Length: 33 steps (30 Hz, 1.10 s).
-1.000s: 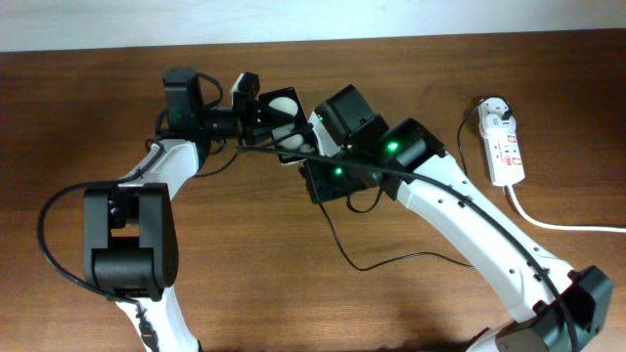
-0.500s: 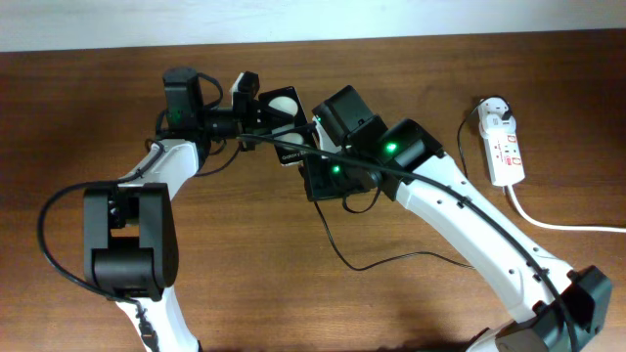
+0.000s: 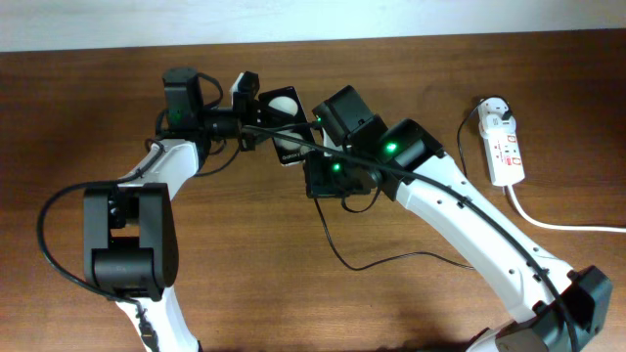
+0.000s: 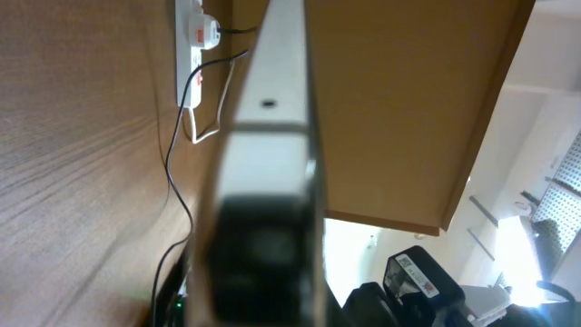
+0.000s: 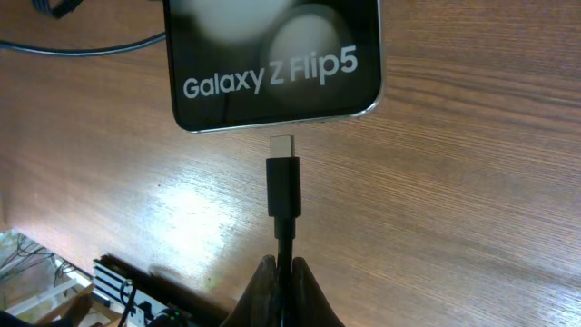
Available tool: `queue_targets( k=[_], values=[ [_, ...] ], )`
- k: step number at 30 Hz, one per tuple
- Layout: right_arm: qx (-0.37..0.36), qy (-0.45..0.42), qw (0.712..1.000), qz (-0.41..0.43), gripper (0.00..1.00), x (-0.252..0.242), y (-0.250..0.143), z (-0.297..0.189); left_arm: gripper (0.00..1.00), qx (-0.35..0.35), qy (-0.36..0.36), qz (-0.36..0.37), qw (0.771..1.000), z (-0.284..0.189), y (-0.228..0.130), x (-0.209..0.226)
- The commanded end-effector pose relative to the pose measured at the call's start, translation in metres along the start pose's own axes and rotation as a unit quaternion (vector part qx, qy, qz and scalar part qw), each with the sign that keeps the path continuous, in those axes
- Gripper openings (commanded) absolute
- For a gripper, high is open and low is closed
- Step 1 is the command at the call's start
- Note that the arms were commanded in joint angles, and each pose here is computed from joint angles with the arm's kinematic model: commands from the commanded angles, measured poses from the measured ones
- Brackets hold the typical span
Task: Plug charger to phone and switch on socket
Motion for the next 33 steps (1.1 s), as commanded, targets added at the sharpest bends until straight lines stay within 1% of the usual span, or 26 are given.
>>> queue_targets(
  k=[1, 12, 14, 17, 18, 19, 21, 23, 25, 26, 28, 29, 30, 31, 33],
  values=[
    [0.002, 0.013, 1.0, -0.016, 0.04, 0.007, -0.002, -0.001, 0.0, 0.006, -0.004, 0.0, 1.0, -0.001, -0.001, -0.012],
    [-0.013, 0.019, 1.0, -0.02, 0.04, 0.01, 0.005, -0.001, 0.0, 0.015, -0.008, 0.0, 1.0, 0.0, -0.004, -0.013],
    [-0.025, 0.022, 0.999, -0.023, 0.04, 0.012, 0.009, -0.001, 0.0, 0.029, -0.014, 0.007, 0.999, 0.0, -0.009, -0.015],
    [-0.05, -0.012, 0.998, -0.021, 0.05, 0.002, 0.017, -0.002, 0.0, 0.03, -0.014, 0.014, 0.999, 0.0, -0.009, -0.015],
    [-0.055, -0.014, 0.998, -0.021, 0.09, 0.001, 0.019, -0.002, 0.0, 0.03, -0.014, 0.014, 0.999, 0.0, -0.009, -0.015],
    [-0.065, -0.014, 0.998, -0.023, 0.09, 0.002, 0.023, -0.001, 0.0, 0.03, -0.014, 0.014, 0.999, 0.0, -0.009, -0.015],
    [-0.082, -0.024, 0.996, -0.024, 0.09, 0.0, 0.032, 0.002, 0.0, 0.03, -0.014, 0.014, 0.999, 0.0, -0.009, -0.015],
    [-0.082, -0.024, 0.996, -0.024, 0.08, 0.001, 0.036, 0.012, 0.0, 0.033, -0.014, 0.014, 0.999, 0.002, -0.01, -0.015],
    [-0.081, -0.024, 0.996, -0.024, 0.09, 0.001, 0.036, 0.013, 0.0, 0.033, -0.015, 0.042, 0.998, 0.002, -0.01, -0.015],
    [-0.07, -0.011, 0.997, -0.025, 0.1, 0.005, 0.033, 0.013, 0.0, 0.032, -0.016, 0.062, 0.997, 0.002, -0.01, -0.015],
    [-0.022, 0.037, 0.997, -0.065, 0.24, 0.018, 0.016, 0.014, 0.0, 0.032, -0.016, 0.072, 0.997, 0.002, -0.01, -0.015],
    [0.003, 0.038, 0.996, -0.077, 0.29, 0.016, 0.006, 0.014, 0.0, 0.031, -0.016, 0.089, 0.995, 0.002, -0.01, -0.015],
    [0.016, 0.019, 0.996, -0.087, 0.31, 0.007, 0.0, 0.015, 0.0, 0.031, -0.017, 0.103, 0.994, 0.002, -0.01, -0.015],
    [0.01, -0.025, 0.996, -0.09, 0.33, -0.007, 0.001, 0.015, 0.0, 0.029, -0.016, 0.109, 0.993, 0.002, -0.009, -0.015],
    [-0.019, -0.068, 0.993, -0.091, 0.34, -0.019, 0.011, 0.015, 0.0, 0.021, -0.011, 0.109, 0.994, 0.002, -0.007, -0.014]
  ],
)
Point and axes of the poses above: each gripper's point midway between its finger pads, its own z axis out along the fingers, its own x axis along the line the jaws close on, y = z × x, the point moved 2 cm from there along -z, back along the fingers, and after that the axes turned 3 degrees about z, right-handed, at the moved point
